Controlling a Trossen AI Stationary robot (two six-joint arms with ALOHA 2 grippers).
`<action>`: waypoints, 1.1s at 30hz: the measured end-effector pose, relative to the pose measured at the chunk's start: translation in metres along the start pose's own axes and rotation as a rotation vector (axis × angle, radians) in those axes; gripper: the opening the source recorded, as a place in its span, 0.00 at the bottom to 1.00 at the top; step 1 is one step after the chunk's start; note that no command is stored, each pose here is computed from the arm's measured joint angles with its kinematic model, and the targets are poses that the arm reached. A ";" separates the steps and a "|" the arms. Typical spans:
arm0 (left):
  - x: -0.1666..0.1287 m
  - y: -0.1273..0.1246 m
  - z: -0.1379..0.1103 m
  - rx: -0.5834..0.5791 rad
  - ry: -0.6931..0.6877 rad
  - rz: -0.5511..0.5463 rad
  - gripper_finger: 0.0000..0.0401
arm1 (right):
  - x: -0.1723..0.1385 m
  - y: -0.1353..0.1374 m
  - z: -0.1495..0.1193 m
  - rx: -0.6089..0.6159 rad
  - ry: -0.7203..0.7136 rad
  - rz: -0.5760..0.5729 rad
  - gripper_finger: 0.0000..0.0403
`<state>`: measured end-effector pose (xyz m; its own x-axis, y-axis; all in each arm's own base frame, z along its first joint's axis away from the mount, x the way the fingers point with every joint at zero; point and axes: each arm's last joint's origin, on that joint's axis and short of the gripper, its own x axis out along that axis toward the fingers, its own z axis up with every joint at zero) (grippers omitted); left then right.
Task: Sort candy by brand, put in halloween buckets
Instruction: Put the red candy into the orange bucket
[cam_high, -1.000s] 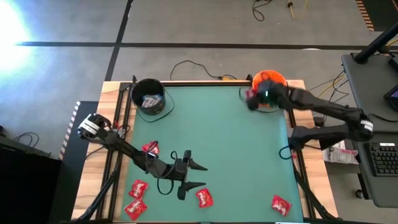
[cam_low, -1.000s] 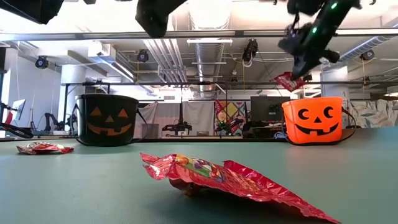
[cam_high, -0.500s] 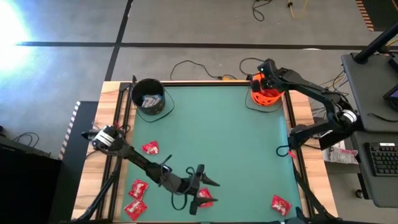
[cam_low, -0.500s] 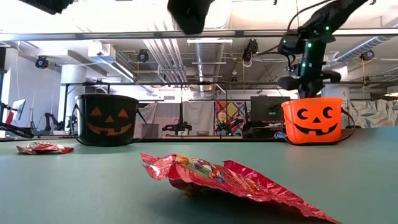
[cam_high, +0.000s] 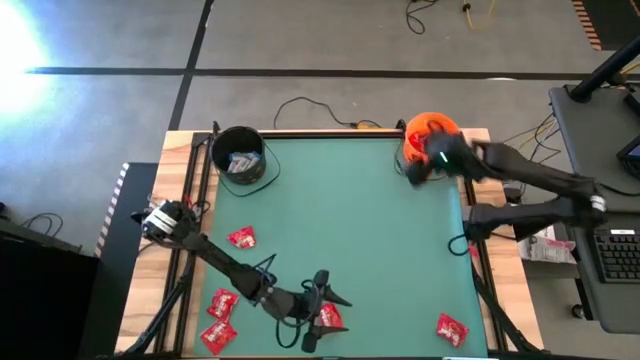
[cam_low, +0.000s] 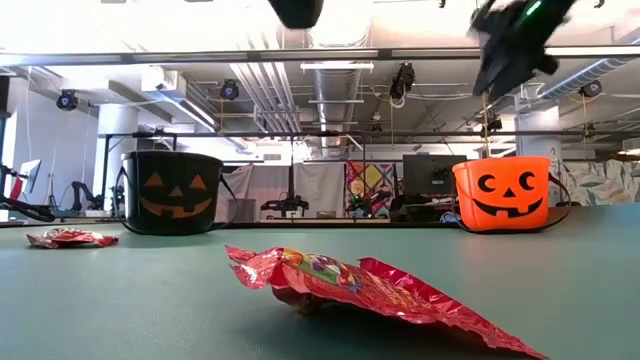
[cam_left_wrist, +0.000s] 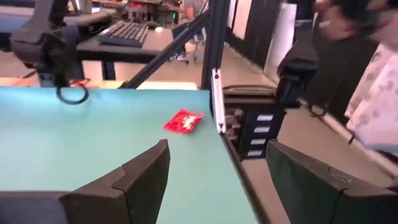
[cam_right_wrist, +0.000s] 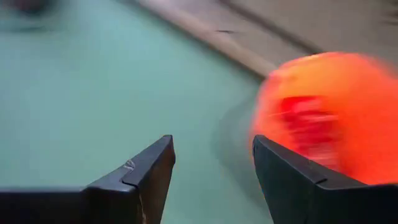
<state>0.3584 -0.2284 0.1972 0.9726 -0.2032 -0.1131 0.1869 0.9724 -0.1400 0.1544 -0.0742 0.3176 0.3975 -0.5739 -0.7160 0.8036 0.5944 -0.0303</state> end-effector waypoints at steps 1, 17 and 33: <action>0.000 0.001 -0.001 0.012 0.020 0.007 0.63 | -0.012 0.009 -0.011 -0.014 0.001 0.087 0.52; -0.012 0.010 0.011 0.183 0.125 0.136 0.63 | -0.096 0.147 -0.215 -0.123 0.522 0.651 0.39; -0.003 0.038 0.019 0.165 0.098 0.196 0.63 | -0.113 0.201 -0.306 -0.268 0.955 0.213 0.56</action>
<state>0.3656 -0.1886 0.2106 0.9759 -0.0119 -0.2177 0.0246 0.9982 0.0555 0.1358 0.2824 0.1793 -0.0942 0.1795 -0.9792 0.5853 0.8057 0.0913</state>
